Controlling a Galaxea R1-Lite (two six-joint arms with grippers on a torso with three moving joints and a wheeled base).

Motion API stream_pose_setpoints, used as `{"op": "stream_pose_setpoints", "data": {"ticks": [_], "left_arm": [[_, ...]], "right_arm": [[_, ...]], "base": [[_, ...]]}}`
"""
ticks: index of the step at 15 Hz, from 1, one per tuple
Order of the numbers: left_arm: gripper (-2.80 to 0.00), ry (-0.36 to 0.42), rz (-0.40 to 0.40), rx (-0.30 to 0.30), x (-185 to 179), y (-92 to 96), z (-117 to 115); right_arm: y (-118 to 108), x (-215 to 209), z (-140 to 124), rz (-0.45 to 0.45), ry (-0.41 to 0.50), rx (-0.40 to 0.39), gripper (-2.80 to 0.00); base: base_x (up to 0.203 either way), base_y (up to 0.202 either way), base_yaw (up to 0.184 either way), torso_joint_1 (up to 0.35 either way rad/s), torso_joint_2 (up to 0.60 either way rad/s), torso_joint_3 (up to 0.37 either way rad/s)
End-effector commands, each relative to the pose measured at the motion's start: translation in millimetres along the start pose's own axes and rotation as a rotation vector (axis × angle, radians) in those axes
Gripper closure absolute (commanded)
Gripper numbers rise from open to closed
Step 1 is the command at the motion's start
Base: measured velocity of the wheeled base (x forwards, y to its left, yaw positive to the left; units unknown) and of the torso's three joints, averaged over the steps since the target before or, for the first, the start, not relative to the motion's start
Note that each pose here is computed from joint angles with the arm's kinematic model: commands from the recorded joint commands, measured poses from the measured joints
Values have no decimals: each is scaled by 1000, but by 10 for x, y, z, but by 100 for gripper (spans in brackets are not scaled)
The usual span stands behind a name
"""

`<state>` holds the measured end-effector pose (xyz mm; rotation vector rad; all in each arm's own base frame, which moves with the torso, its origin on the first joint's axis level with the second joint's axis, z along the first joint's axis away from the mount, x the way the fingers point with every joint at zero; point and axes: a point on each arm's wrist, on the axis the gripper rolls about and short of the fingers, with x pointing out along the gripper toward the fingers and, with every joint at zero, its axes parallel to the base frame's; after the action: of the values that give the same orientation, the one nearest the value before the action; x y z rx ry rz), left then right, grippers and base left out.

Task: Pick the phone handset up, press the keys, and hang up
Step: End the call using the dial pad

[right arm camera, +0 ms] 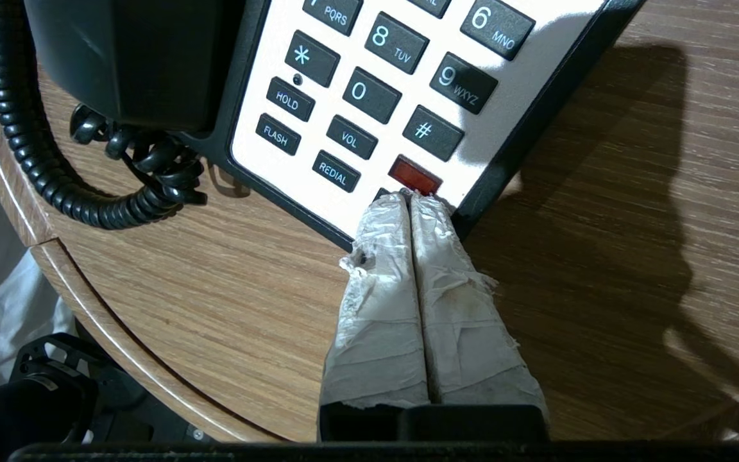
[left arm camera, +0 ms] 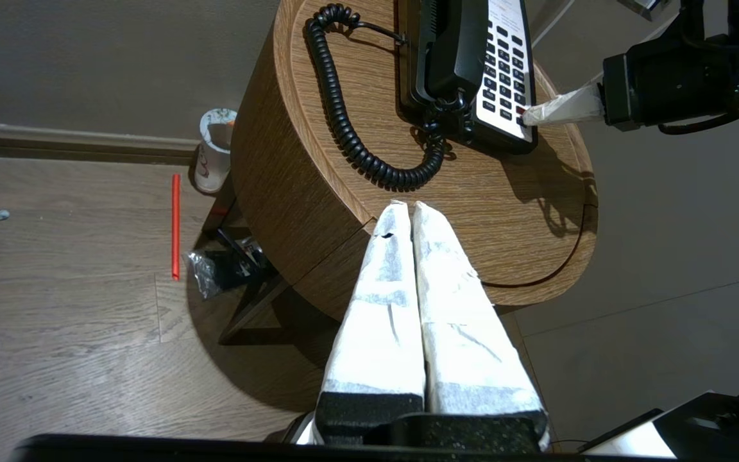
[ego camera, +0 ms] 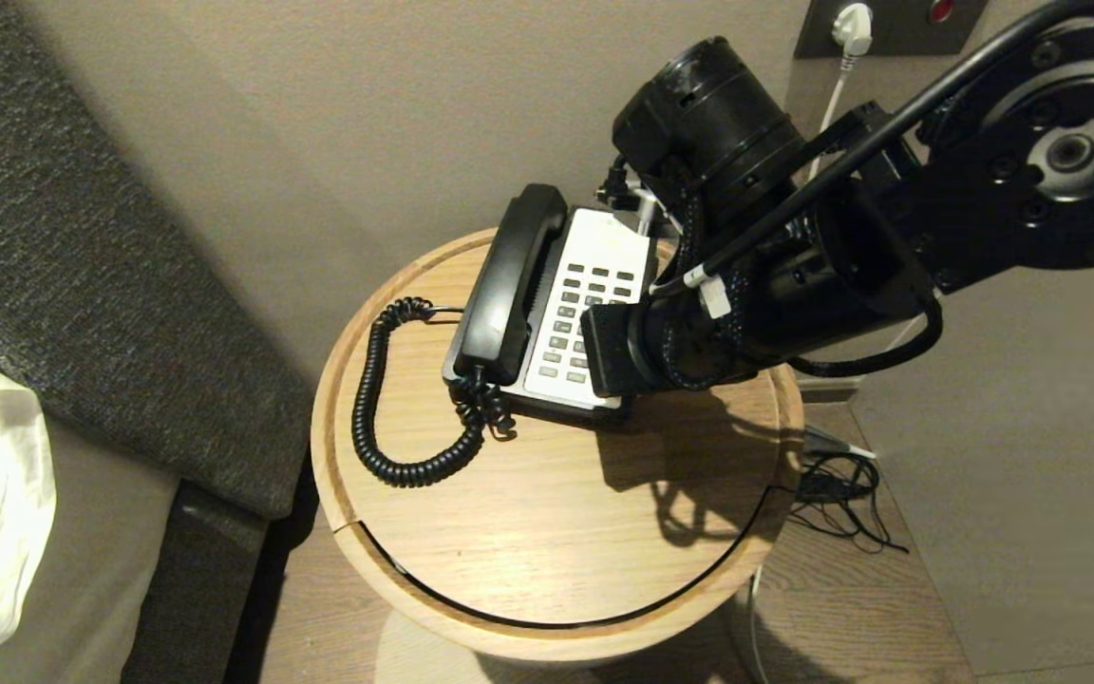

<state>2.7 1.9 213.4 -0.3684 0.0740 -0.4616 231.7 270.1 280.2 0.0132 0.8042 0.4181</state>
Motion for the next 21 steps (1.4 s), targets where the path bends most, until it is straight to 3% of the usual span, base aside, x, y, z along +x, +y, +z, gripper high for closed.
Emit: {"op": "stream_pose_setpoints", "data": {"ticks": [1, 8, 15, 21], "left_arm": [[0, 2, 2, -2, 4, 0, -2], [0, 5, 1, 0, -35, 21, -40], [0, 14, 4, 1, -43, 44, -96], [0, 19, 4, 2, -38, 48, -110]], "right_arm": [[-10, 44, -10, -11, 12, 2, 0], [-10, 38, -18, -13, 14, -6, 0], [-19, -216, 46, 17, -54, 10, 0], [-13, -156, 25, 8, -37, 7, 0]], "base": [[0, 0, 0, 0, 0, 0], [0, 0, 0, 0, 0, 0], [0, 0, 0, 0, 0, 0], [0, 0, 0, 0, 0, 0]]}}
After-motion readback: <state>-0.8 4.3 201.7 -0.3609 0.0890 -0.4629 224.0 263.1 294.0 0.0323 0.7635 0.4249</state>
